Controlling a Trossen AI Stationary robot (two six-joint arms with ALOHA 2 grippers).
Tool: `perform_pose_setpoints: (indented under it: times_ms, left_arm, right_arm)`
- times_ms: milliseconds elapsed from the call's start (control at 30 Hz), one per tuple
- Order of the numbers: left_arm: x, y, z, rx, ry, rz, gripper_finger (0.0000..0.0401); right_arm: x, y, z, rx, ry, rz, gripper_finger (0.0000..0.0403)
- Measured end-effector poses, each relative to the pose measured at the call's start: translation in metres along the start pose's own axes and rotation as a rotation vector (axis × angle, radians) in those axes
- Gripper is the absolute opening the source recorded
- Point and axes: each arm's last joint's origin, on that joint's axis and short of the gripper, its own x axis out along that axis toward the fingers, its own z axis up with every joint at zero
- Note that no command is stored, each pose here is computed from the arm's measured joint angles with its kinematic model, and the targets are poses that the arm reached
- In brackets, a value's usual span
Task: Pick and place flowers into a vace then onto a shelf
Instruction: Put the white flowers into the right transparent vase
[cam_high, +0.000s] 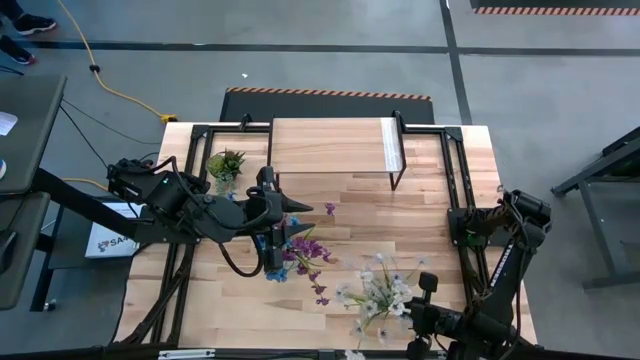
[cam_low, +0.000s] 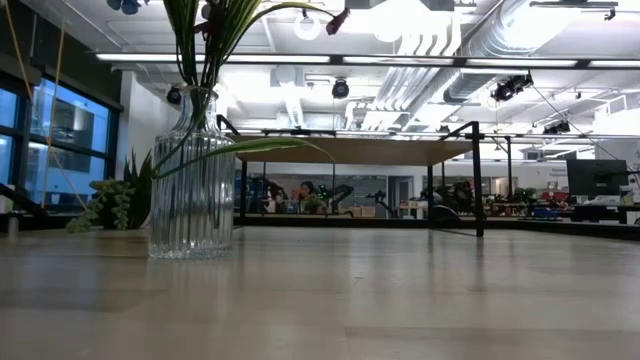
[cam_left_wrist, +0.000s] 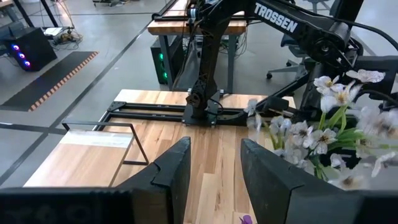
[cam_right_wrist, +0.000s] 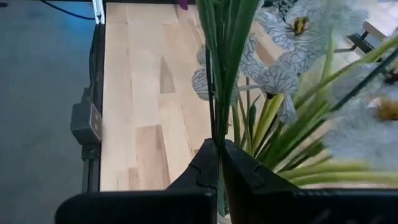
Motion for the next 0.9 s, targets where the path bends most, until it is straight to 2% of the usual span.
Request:
perform_pose_setpoints:
  times_ms: [533,900]
  left_arm:
    - [0.0000,0.0000,0.0000,0.022,0.000,0.000,0.0175]
    - [-0.0001,0.0001,0.0000,0.029,0.000,0.000,0.0175]
  right_arm:
    - [0.0007,-0.0013,-0.0006,0.001,0.022,-0.001,0.0002]
    - [0.0034,-0.0039,0.0016,-0.009,0.021,-0.017,0.0034]
